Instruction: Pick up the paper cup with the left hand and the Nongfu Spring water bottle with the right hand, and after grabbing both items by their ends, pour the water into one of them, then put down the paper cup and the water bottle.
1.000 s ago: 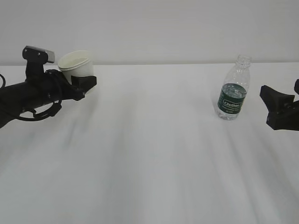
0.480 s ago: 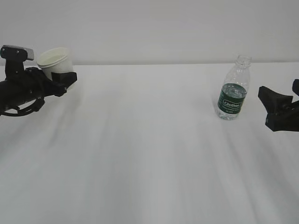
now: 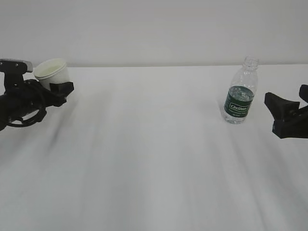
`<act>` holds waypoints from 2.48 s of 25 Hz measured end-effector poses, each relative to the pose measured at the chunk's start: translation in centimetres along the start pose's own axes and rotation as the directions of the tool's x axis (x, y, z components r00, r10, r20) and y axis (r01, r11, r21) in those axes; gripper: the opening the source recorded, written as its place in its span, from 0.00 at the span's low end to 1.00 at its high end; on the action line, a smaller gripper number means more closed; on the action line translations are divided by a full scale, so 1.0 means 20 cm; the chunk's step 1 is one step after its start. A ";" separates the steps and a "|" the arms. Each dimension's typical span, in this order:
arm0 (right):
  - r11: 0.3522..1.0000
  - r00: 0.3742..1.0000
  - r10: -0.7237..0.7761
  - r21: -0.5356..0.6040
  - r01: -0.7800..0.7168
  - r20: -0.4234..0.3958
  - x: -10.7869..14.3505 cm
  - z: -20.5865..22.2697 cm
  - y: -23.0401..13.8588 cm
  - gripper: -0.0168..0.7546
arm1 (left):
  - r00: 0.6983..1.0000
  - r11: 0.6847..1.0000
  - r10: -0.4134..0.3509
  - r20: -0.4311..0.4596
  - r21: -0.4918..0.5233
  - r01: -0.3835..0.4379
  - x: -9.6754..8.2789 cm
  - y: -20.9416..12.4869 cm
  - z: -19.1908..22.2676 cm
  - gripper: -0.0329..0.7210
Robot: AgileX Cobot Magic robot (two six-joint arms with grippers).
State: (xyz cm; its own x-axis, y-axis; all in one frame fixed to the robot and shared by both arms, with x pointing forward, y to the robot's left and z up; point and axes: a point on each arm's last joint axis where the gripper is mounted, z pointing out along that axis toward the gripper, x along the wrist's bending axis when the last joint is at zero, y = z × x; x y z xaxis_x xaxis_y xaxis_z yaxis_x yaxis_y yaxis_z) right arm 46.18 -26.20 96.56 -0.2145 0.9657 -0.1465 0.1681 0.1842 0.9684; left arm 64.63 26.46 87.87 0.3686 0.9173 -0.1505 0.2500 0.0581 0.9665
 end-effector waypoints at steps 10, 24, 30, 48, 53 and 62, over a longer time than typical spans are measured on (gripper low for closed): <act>1.000 1.000 -0.011 0.028 0.011 -0.015 0.01 0.00 -0.01 0.75 | 0.997 1.000 0.002 -0.080 -0.025 -0.004 0.05 -0.09 0.02 0.63; 0.999 1.000 -0.012 0.031 0.012 -0.016 0.01 0.00 -0.01 0.75 | 0.980 0.999 -0.014 -0.197 -0.037 0.006 0.12 -0.19 0.02 0.63; 0.999 1.000 -0.013 0.041 0.013 -0.018 0.01 0.00 -0.02 0.75 | 0.972 0.999 -0.027 -0.234 -0.047 0.016 0.14 -0.25 0.02 0.63; 0.999 1.000 -0.007 0.050 0.008 -0.021 0.01 0.00 -0.02 0.75 | 0.953 0.998 -0.043 -0.300 -0.062 0.025 0.17 -0.28 0.02 0.63; 0.998 1.000 -0.008 0.057 0.009 -0.026 0.01 0.00 -0.03 0.75 | 0.955 0.996 -0.042 -0.295 -0.086 0.018 0.18 -0.30 0.02 0.63; 0.998 0.999 -0.012 0.068 0.014 -0.034 0.01 0.00 -0.03 0.75 | 0.956 0.995 -0.039 -0.289 -0.098 0.011 0.18 -0.31 0.03 0.63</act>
State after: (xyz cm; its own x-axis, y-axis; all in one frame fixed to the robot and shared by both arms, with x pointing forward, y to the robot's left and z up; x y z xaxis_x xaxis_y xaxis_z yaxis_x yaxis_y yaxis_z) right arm 45.98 -26.04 95.92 -0.2488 0.9566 -0.1514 0.2301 0.2102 0.9502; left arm 64.86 29.14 81.31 0.0836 0.9891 -0.1214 0.1653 0.1064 0.9805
